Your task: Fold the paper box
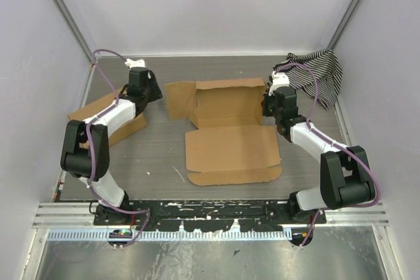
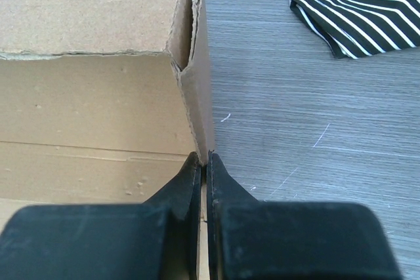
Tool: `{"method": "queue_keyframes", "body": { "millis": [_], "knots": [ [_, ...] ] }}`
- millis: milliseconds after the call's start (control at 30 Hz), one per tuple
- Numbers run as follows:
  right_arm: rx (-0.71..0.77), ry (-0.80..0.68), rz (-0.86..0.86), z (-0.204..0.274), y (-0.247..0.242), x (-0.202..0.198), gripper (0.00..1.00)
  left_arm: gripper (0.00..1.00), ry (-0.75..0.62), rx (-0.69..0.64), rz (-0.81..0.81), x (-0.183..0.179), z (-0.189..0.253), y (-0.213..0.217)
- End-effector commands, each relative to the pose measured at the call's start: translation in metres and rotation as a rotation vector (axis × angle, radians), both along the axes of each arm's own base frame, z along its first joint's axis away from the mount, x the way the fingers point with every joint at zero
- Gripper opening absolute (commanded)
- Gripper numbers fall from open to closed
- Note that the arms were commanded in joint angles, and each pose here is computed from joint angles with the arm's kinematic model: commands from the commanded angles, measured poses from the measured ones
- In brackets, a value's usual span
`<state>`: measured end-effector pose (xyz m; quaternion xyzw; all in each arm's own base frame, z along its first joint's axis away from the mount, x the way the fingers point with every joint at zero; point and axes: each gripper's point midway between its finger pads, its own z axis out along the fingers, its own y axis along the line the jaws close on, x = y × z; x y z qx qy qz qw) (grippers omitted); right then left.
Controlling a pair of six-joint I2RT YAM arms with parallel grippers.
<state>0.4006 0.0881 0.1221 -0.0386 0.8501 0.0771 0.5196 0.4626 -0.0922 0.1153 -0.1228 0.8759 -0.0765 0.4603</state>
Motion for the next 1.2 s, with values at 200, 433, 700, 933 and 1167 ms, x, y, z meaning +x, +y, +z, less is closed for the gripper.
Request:
{"method": "queue_keyframes", "body": {
  "millis": [200,433,700,933,1167],
  "knots": [
    [0.045,0.009,0.043,0.005,0.008,0.001,0.01,0.51,-0.182,-0.16,-0.227,-0.016,0.017,-0.042],
    [0.07,0.009,0.064,0.005,0.014,0.002,0.01,0.5,-0.297,-0.284,-0.378,-0.057,0.041,-0.069],
    [0.085,0.006,0.077,0.007,0.017,0.002,0.01,0.51,-0.326,-0.326,-0.573,-0.085,0.061,-0.12],
    [0.095,-0.002,0.09,0.011,0.02,0.0,0.02,0.51,-0.309,-0.306,-0.615,-0.091,0.054,-0.134],
    [0.129,0.003,0.119,0.012,0.027,-0.003,0.02,0.52,-0.316,-0.246,-0.593,-0.09,0.056,-0.143]
  ]
}}
